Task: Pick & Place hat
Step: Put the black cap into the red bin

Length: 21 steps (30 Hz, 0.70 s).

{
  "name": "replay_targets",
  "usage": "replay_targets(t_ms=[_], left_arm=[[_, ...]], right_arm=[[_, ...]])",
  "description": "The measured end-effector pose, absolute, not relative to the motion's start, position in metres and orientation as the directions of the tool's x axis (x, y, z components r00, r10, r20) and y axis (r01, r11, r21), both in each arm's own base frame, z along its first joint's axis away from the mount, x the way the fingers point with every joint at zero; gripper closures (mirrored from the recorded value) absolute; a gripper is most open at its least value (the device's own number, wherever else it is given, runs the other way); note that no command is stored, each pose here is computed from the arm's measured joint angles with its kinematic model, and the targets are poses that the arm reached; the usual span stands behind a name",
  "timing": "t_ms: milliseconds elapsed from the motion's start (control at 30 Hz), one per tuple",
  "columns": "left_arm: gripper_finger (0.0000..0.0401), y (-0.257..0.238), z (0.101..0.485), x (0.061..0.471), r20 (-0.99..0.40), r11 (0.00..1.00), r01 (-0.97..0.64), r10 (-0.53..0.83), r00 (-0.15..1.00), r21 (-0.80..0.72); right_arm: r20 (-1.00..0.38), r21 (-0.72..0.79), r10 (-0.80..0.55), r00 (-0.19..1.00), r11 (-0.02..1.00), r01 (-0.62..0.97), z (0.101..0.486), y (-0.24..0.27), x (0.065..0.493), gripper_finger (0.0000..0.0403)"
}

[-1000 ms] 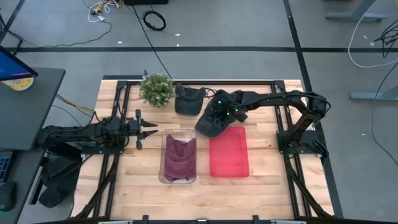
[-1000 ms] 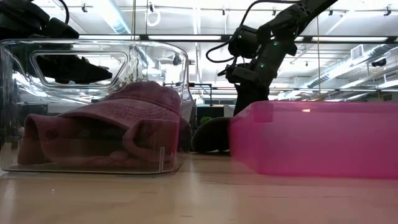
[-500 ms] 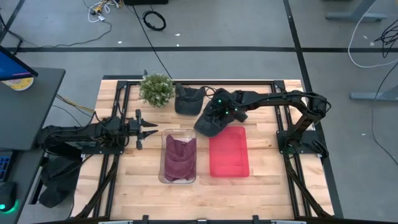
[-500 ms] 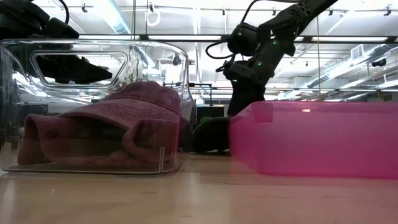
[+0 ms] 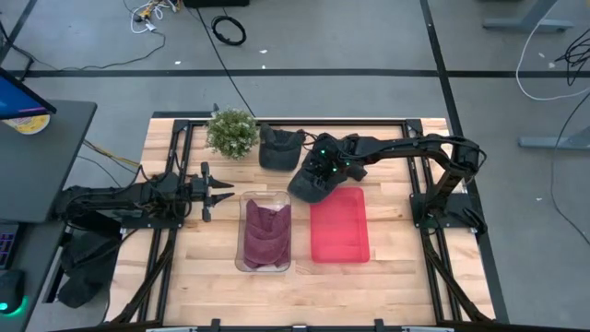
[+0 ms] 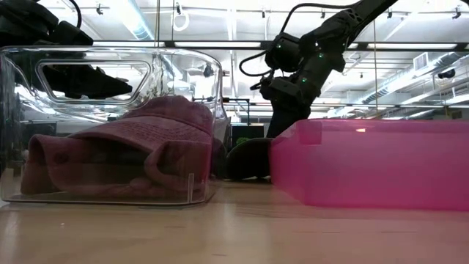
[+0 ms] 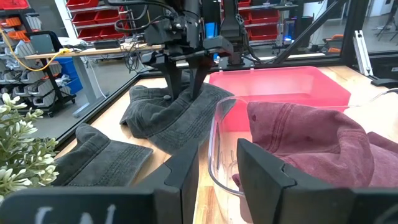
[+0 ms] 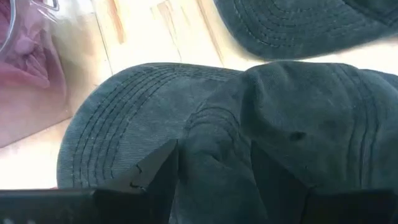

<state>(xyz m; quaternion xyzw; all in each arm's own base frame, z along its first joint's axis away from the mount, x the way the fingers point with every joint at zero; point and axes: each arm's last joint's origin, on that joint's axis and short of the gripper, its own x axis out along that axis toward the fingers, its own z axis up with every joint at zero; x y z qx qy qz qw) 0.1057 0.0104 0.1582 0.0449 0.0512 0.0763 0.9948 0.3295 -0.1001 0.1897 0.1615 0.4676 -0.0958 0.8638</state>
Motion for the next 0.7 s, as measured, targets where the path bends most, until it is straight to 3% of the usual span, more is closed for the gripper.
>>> replay_targets(t_ms=[200,433,700], left_arm=[[0.0286,0.01,0.158,0.106,-0.095,0.984,-0.147,0.157,0.983,0.097],[0.0286,0.01,0.158,0.106,-0.095,0.984,-0.147,0.156,0.983,0.097],[0.0286,0.01,0.158,0.106,-0.095,0.984,-0.147,0.156,0.983,0.097]], right_arm=[[-0.838,0.179,-0.015,0.546,0.937,0.301,0.189,-0.1,0.33,0.0233],[-0.846,0.163,-0.003,0.533,0.951,0.264,0.189,-0.1,0.329,0.0383],[-0.831,0.122,0.0,0.557,0.975,0.183,0.202,-0.098,0.323,0.0397]])
